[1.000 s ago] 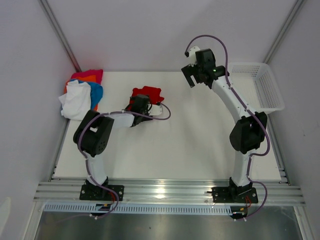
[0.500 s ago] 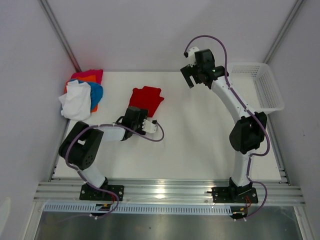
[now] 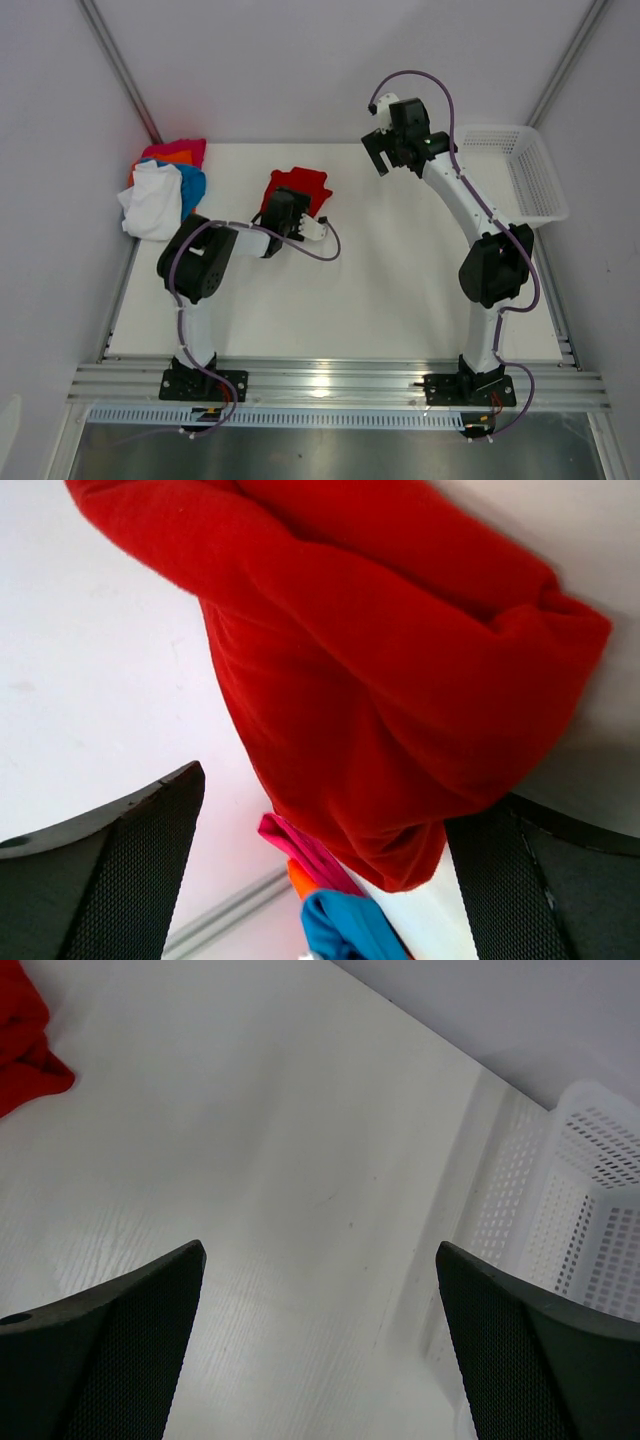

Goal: Fold and stack the t-shirts
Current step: Neatly place the folded tshirt to the corner

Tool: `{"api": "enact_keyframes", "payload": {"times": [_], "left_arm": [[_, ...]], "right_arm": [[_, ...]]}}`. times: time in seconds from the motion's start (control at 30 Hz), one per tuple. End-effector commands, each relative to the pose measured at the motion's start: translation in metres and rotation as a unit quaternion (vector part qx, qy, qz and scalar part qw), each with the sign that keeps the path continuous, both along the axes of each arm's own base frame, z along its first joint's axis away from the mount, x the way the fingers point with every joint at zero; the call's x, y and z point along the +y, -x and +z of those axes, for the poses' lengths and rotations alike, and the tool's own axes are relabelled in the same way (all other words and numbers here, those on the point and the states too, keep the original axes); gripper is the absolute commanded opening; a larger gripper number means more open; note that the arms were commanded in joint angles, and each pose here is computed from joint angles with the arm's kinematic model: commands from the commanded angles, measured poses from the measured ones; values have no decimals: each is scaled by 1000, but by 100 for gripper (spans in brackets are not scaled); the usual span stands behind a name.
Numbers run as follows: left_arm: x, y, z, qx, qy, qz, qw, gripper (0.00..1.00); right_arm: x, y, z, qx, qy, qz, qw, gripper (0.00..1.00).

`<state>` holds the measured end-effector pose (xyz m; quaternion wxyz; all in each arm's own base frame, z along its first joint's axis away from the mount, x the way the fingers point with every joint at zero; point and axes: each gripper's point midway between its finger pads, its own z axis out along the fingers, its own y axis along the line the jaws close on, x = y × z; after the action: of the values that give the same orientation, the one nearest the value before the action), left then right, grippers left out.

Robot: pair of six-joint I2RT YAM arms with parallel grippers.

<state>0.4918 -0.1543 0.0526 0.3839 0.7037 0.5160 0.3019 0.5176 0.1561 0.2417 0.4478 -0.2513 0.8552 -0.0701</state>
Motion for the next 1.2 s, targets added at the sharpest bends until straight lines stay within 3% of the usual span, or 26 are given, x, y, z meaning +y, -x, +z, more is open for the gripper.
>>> {"api": "enact_keyframes", "payload": {"times": [0.0,0.03,0.1,0.13,0.17,0.3,0.53,0.67,1.17], "left_arm": [[-13,-28,12,-12,13,-10,1000,99],[-14,-36,8,-10,10,-10,1000,99],[-15,-47,10,-9,10,-9,1000,79],[-13,-46,-5,15,6,-11,1000,58],[-13,-56,1,8,9,-9,1000,1],[-9,-72,1,-19,7,-8,1000,0],[0,-96,49,-96,11,-12,995,0],[6,-110,101,-232,-6,-72,970,0],[135,-143,134,-293,-154,-69,941,0]], "right_arm": [[-4,-1,31,-37,-10,-11,999,99],[-4,-1,33,-39,-11,-11,999,99],[-5,0,32,-39,-10,-13,999,99],[-7,0,32,-38,-9,-14,999,99],[-8,1,34,-41,-11,-14,999,99],[-12,2,33,-41,-11,-18,999,99],[-10,5,34,-39,-20,-12,999,99],[-9,8,35,-37,-23,-10,999,99],[-11,12,37,-42,-24,-9,999,99]]}}
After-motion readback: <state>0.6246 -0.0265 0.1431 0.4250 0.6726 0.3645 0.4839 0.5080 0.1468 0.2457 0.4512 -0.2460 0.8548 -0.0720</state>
